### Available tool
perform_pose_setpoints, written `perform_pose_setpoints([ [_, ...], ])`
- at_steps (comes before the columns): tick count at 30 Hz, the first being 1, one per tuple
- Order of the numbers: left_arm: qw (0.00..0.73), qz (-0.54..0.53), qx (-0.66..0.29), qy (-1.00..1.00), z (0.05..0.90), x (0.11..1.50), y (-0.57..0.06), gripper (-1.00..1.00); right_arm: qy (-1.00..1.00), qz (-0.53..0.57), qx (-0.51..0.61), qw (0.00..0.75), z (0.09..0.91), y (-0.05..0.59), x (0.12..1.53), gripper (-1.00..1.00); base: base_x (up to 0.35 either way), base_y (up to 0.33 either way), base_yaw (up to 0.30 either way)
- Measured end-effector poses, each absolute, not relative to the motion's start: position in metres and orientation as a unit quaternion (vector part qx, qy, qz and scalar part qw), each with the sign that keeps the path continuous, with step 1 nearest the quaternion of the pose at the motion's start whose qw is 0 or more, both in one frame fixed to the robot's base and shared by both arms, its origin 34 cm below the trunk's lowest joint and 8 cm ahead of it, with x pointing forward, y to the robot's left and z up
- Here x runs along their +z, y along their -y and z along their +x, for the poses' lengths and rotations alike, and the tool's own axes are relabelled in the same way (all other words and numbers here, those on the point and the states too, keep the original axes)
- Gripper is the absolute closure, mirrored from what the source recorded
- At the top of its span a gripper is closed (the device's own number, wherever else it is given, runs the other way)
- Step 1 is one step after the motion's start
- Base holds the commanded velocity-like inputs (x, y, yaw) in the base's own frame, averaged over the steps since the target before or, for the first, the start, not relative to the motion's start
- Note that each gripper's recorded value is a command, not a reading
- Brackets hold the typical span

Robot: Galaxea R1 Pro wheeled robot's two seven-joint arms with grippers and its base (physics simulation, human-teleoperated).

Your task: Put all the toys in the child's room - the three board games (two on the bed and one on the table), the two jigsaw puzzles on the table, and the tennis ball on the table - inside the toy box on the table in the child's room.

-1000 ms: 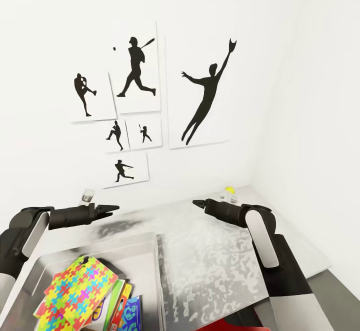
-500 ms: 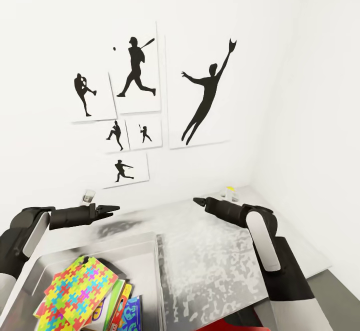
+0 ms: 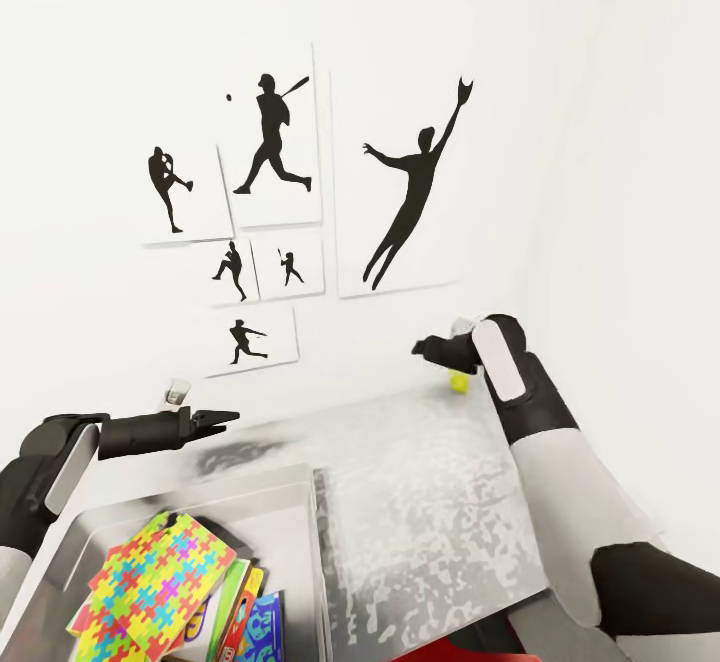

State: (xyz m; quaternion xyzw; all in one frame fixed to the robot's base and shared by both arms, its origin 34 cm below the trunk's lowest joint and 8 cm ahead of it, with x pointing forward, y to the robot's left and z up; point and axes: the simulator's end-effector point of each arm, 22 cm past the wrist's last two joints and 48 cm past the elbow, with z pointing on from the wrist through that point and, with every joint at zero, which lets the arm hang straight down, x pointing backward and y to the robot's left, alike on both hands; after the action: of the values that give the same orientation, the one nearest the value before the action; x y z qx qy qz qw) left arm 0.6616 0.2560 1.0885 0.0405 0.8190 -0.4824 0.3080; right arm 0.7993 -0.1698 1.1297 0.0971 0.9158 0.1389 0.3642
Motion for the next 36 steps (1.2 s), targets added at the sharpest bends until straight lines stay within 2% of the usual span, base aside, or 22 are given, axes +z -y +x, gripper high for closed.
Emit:
perform_pose_setpoints([
  [13, 0.309, 0.043, -0.486, -0.816, 0.661, 1.092, -0.255, -1.00, -0.928, 0.151, 0.091, 0.330, 0.842, 0.207, 1.130, -1.00, 0.000, 0.000, 0.000],
  [26, 0.305, 0.104, -0.592, -0.739, 0.634, 1.153, -0.234, -1.00, -0.914, 0.138, 0.080, 0.373, 0.853, 0.213, 1.163, -1.00, 0.000, 0.000, 0.000],
  [36, 0.287, 0.160, -0.608, -0.723, 0.626, 1.172, -0.195, -1.00, -0.912, 0.135, 0.076, 0.381, 0.855, 0.213, 1.165, -1.00, 0.000, 0.000, 0.000],
])
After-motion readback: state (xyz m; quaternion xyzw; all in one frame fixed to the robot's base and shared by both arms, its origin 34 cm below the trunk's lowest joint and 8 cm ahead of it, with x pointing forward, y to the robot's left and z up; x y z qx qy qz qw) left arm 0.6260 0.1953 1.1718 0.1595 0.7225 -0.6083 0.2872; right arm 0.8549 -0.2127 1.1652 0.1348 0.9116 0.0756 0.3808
